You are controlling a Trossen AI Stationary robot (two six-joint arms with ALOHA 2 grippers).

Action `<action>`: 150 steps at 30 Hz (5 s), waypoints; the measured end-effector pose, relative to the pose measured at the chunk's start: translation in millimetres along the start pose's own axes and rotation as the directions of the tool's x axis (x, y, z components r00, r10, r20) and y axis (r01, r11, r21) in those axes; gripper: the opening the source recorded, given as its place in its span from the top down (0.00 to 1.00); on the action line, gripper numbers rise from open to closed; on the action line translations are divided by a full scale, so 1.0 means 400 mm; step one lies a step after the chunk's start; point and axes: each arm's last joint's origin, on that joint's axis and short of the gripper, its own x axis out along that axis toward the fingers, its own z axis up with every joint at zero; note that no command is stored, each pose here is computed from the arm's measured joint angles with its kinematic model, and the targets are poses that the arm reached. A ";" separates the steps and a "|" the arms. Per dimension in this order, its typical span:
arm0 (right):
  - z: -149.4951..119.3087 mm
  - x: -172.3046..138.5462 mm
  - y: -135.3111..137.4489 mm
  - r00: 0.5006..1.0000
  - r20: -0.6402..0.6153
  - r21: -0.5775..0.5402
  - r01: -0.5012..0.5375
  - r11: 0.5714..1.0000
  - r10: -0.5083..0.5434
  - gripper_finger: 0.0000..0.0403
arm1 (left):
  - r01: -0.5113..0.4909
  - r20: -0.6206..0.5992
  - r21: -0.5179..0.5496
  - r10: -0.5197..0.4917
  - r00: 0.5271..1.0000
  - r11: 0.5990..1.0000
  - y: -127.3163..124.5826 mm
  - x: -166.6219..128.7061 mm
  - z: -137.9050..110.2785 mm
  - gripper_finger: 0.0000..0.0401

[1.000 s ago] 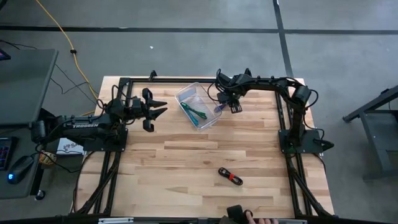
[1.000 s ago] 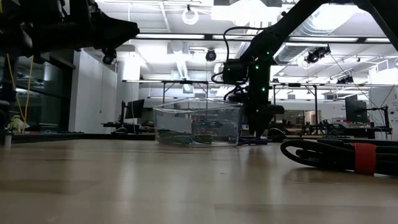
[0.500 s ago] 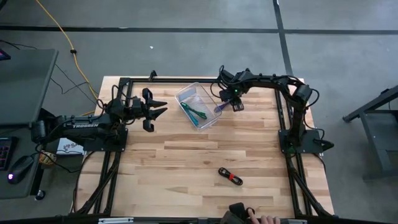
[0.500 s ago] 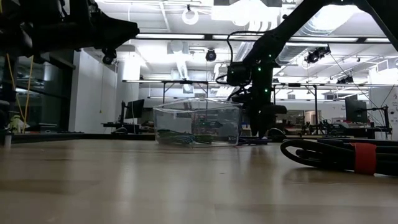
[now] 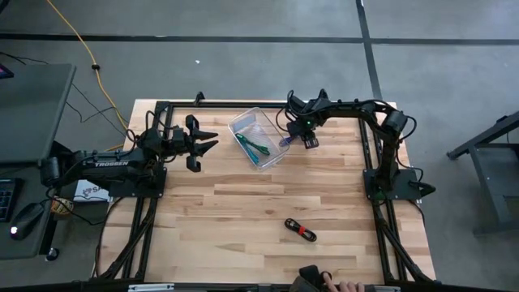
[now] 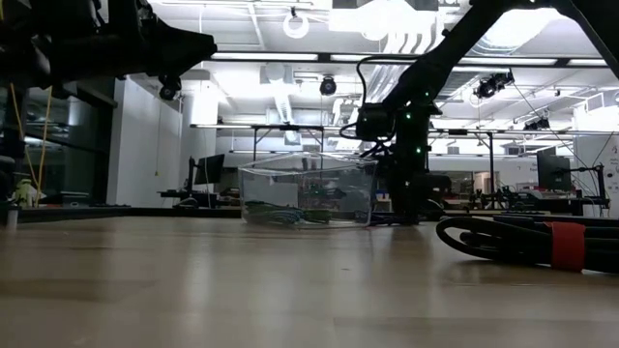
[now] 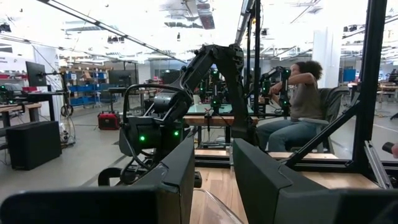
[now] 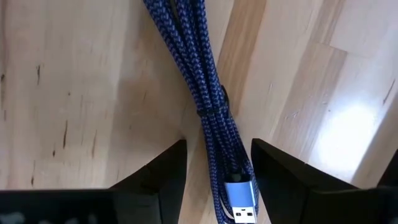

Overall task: Pick and place USB-C Cables
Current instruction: Put the purple charger cable into the transparent bin

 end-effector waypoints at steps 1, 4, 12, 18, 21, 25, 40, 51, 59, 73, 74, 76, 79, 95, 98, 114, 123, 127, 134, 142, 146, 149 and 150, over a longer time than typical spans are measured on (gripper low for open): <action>0.000 0.000 0.000 1.000 0.000 0.010 0.000 1.000 0.000 0.58 | 0.000 0.000 0.000 0.000 1.000 1.000 0.000 0.000 0.000 0.78; 0.000 0.000 0.000 1.000 0.004 0.040 -0.003 0.999 0.003 0.58 | 0.000 0.000 0.000 0.000 1.000 1.000 0.000 0.000 0.000 0.78; -0.001 0.000 0.002 1.000 0.000 0.054 -0.008 0.999 0.008 0.58 | 0.000 0.000 -0.008 0.000 1.000 1.000 0.000 0.000 0.000 0.78; -0.002 0.000 0.003 1.000 -0.007 0.053 -0.013 0.998 0.014 0.58 | 0.000 0.000 -0.016 0.000 1.000 1.000 0.000 0.000 0.000 0.78; -0.003 0.000 0.004 1.000 -0.013 0.054 -0.013 0.998 0.013 0.61 | 0.000 0.000 -0.016 0.000 1.000 1.000 0.000 0.000 0.000 0.78; -0.004 0.001 0.005 1.000 -0.024 0.052 -0.014 0.999 0.015 0.71 | 0.000 0.000 -0.016 0.000 1.000 1.000 0.000 0.000 0.000 0.78; -0.010 0.001 0.008 0.998 -0.059 0.104 -0.013 0.994 0.019 0.94 | 0.000 0.000 -0.016 0.000 1.000 1.000 0.000 0.000 0.000 0.78; -0.100 -0.017 0.015 0.952 -0.255 0.303 -0.088 0.949 0.170 0.99 | -0.001 -0.008 -0.018 0.001 1.000 1.000 0.000 0.000 -0.002 0.78; -0.165 -0.058 0.025 0.951 -0.232 0.434 -0.086 0.897 0.204 1.00 | -0.001 -0.009 -0.001 0.001 1.000 1.000 0.000 0.000 -0.002 0.78; -0.220 -0.162 0.186 0.910 0.378 0.493 -0.044 0.869 -0.168 1.00 | -0.004 -0.007 0.065 0.004 1.000 0.998 0.001 0.000 -0.002 0.78; -0.221 -0.172 0.192 0.863 0.451 0.499 -0.033 0.866 -0.226 1.00 | -0.004 -0.007 0.062 0.004 1.000 0.998 0.001 0.000 -0.002 0.78; -0.226 -0.188 0.206 0.748 0.572 0.522 -0.017 0.853 -0.335 1.00 | -0.005 -0.007 0.061 0.006 1.000 0.998 0.001 0.000 -0.002 0.78; -0.236 -0.209 0.227 0.538 0.703 0.562 -0.021 0.827 -0.465 1.00 | -0.006 -0.007 0.061 0.006 1.000 0.998 0.001 0.000 -0.002 0.78; -0.211 -0.247 0.292 0.203 0.862 0.487 -0.077 0.870 -0.464 1.00 | -0.006 -0.007 0.062 0.006 1.000 0.998 0.001 0.000 -0.002 0.78; -0.209 -0.247 0.294 0.201 0.864 0.482 -0.073 0.873 -0.461 1.00 | -0.006 -0.007 0.062 0.006 1.000 0.998 0.001 0.000 -0.002 0.78; -0.209 -0.247 0.294 0.201 0.865 0.479 -0.053 0.876 -0.460 1.00 | -0.005 -0.007 0.061 0.006 1.000 0.998 0.001 0.000 -0.002 0.78; -0.209 -0.247 0.294 0.201 0.865 0.479 -0.055 0.876 -0.460 1.00 | -0.005 -0.007 0.061 0.006 1.000 0.998 0.001 0.000 -0.002 0.78; -0.209 -0.247 0.294 0.201 0.865 0.479 -0.054 0.876 -0.460 1.00 | -0.005 -0.007 0.062 0.006 1.000 0.998 0.001 0.000 -0.002 0.78; -0.209 -0.247 0.294 0.201 0.865 0.479 -0.053 0.876 -0.460 1.00 | -0.005 -0.007 0.062 0.006 1.000 0.998 0.001 0.000 -0.002 0.78; -0.209 -0.247 0.294 0.201 0.865 0.479 -0.052 0.876 -0.460 1.00 | -0.005 -0.007 0.062 0.006 1.000 0.998 0.001 0.000 -0.002 0.78; -0.209 -0.249 0.294 0.195 0.865 0.479 -0.050 0.876 -0.462 1.00 | -0.005 -0.007 0.062 0.006 1.000 0.998 0.001 0.000 -0.002 0.78; -0.209 -0.249 0.294 0.195 0.865 0.479 -0.050 0.877 -0.462 1.00 | -0.005 -0.007 0.062 0.006 1.000 0.998 0.001 0.000 -0.002 0.78; -0.209 -0.249 0.294 0.195 0.865 0.479 -0.050 0.877 -0.462 1.00 | -0.005 -0.007 0.062 0.006 1.000 0.998 0.001 0.000 -0.002 0.78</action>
